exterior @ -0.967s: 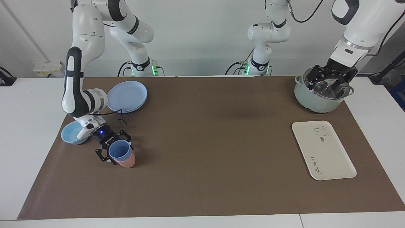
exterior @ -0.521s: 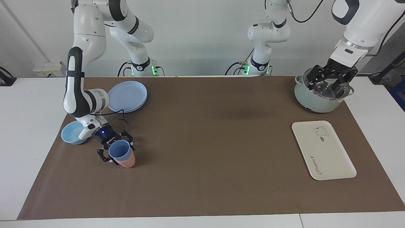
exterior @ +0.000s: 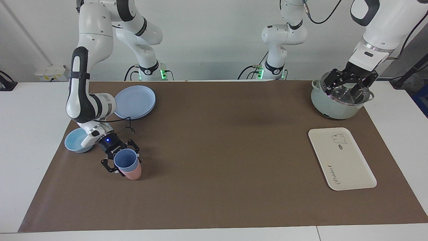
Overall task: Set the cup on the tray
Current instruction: 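Lift the cups with the right gripper while the left gripper approaches, then grasp the blue cup rim with the left gripper near the right gripper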
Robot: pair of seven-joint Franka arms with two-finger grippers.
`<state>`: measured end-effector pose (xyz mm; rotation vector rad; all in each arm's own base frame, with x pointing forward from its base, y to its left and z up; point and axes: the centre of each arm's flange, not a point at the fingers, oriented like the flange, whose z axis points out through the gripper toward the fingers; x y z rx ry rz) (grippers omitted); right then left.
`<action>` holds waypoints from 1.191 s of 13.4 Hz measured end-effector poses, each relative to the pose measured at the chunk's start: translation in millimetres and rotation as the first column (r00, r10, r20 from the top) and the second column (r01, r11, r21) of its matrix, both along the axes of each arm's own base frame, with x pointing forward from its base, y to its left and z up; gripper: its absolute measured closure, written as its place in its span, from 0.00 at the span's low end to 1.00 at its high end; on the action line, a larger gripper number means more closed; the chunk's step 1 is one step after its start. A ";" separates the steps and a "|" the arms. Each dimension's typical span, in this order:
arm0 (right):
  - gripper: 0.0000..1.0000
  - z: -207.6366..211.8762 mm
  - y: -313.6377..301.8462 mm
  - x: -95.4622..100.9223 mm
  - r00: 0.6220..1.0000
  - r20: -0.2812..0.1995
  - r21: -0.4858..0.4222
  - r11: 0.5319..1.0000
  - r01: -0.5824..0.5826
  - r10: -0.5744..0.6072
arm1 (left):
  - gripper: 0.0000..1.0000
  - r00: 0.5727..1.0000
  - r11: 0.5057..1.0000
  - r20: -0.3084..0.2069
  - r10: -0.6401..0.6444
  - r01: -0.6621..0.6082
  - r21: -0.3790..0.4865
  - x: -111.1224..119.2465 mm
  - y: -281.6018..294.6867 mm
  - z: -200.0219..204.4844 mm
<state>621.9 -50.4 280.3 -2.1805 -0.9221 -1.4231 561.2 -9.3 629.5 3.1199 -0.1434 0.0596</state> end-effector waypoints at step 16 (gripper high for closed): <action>0.18 241.8 276.7 -37.0 0.892 -0.451 -0.503 0.818 -0.280 0.029 | 0.00 0.984 0.790 0.049 0.170 -0.106 -0.604 7.2 -196.4 -24.8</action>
